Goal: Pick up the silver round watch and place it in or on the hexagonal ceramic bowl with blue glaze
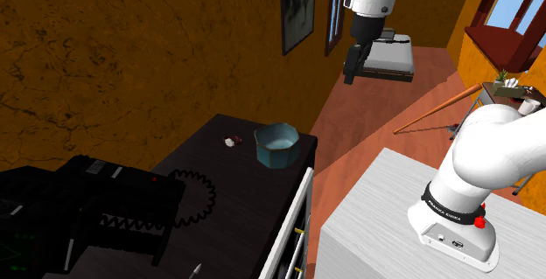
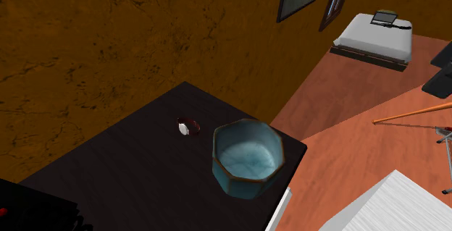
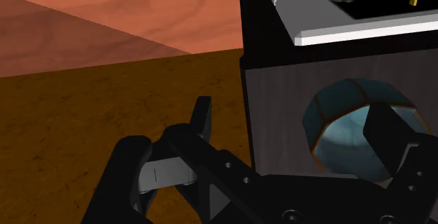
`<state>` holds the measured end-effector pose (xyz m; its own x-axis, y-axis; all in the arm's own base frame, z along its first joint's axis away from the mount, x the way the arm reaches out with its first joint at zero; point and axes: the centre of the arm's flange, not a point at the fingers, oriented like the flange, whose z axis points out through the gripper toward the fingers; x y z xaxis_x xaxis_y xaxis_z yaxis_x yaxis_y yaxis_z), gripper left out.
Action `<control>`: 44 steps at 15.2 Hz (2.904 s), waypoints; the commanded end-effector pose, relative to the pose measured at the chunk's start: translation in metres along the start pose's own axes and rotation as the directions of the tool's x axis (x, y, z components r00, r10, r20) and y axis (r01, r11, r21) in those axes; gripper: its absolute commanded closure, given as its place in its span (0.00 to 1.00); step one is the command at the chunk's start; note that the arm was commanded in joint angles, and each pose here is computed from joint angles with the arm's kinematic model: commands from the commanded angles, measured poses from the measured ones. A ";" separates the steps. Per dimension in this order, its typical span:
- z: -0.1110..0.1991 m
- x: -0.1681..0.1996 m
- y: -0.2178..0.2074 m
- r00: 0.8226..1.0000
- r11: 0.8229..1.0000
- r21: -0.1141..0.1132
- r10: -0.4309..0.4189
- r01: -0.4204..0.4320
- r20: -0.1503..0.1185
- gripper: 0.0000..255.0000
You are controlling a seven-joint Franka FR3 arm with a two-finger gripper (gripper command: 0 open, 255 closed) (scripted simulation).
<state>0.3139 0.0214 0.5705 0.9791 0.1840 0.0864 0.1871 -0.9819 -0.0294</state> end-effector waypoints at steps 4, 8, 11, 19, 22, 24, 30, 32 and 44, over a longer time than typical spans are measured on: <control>0.022 0.030 -0.010 1.000 1.000 0.018 -0.011 0.011 -0.005 0.00; 0.051 0.069 -0.025 1.000 0.999 0.042 -0.025 0.026 -0.012 0.00; 0.072 0.099 -0.037 0.999 0.998 0.059 -0.036 0.037 -0.017 0.00; 0.127 0.177 -0.071 0.997 0.992 0.106 -0.063 0.066 -0.032 0.00; 0.147 0.207 -0.086 0.997 0.989 0.124 -0.074 0.078 -0.038 0.00; 0.160 0.226 -0.096 0.996 0.987 0.135 -0.080 0.085 -0.042 0.00; 0.198 0.285 -0.127 0.993 0.980 0.170 -0.100 0.108 -0.055 0.00; 0.210 0.304 -0.138 0.993 0.977 0.181 -0.107 0.116 -0.059 0.00; 0.258 0.320 -0.155 0.992 0.974 0.190 -0.112 0.122 -0.063 0.00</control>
<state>0.6191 0.2439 0.3466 0.9453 0.2892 0.1510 0.3163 -0.9258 -0.2069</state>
